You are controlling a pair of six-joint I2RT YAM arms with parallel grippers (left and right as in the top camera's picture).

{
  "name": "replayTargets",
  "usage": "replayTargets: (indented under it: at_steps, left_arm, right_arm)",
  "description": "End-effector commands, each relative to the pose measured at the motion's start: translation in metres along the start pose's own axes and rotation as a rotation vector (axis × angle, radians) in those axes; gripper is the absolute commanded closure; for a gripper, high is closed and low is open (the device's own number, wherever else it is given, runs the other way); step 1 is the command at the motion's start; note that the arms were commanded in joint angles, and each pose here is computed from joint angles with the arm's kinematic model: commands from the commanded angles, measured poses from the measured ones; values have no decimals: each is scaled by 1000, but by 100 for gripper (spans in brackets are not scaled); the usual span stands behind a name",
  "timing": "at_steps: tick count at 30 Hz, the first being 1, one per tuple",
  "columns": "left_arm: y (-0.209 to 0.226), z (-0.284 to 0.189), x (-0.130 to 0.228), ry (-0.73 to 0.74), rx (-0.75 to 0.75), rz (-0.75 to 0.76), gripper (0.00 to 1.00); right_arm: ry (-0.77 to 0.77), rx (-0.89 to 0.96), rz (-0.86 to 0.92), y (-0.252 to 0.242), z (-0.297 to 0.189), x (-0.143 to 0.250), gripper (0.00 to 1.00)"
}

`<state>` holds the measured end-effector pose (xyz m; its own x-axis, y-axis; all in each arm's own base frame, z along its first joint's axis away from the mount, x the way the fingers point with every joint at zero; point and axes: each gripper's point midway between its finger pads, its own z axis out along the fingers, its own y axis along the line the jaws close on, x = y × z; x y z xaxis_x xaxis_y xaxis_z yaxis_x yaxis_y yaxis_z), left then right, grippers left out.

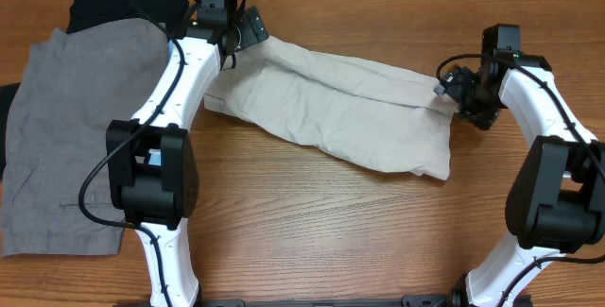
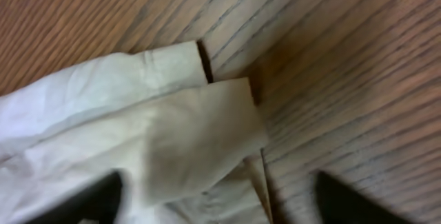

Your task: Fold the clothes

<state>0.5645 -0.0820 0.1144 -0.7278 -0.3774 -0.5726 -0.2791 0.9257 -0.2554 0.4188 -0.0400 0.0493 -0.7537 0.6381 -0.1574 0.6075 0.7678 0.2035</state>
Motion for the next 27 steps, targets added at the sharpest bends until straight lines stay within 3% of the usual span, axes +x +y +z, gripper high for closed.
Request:
replayTargets:
  at_steps: [1, 7, 12, 14, 16, 17, 19, 21, 27]
  left_arm:
    - [-14, -8, -11, -7, 58, 118, 0]
    - [-33, -78, -39, 14, 100, 220, 0]
    - [-41, -137, -57, 13, 120, 291, 0]
    - [-54, -155, -56, 19, 193, 398, 3]
    - [-61, -159, -45, 50, 232, 469, 34]
    - [-62, -158, -39, 71, 232, 489, 63]
    - [-62, -149, -18, 140, 221, 541, 87]
    - [-61, -137, 7, 219, 214, 590, 96]
    - [-70, -84, 82, 389, 231, 745, 96]
  right_arm:
    - [-41, -57, -19, 15, -21, -16, 0]
    - [-91, -139, -198, 46, -89, -22, 1]
    - [-87, -181, -376, 71, -116, -3, 15]
    - [-72, -157, -397, 72, -111, 5, 22]
    - [-64, -147, -394, 72, -107, 7, 30]
    - [-65, -148, -382, 73, -107, 7, 32]
    - [-68, -152, -351, 73, -107, 5, 33]
    - [-67, -158, -326, 70, -108, 3, 34]
    - [-50, -150, -299, 60, -108, 0, 34]
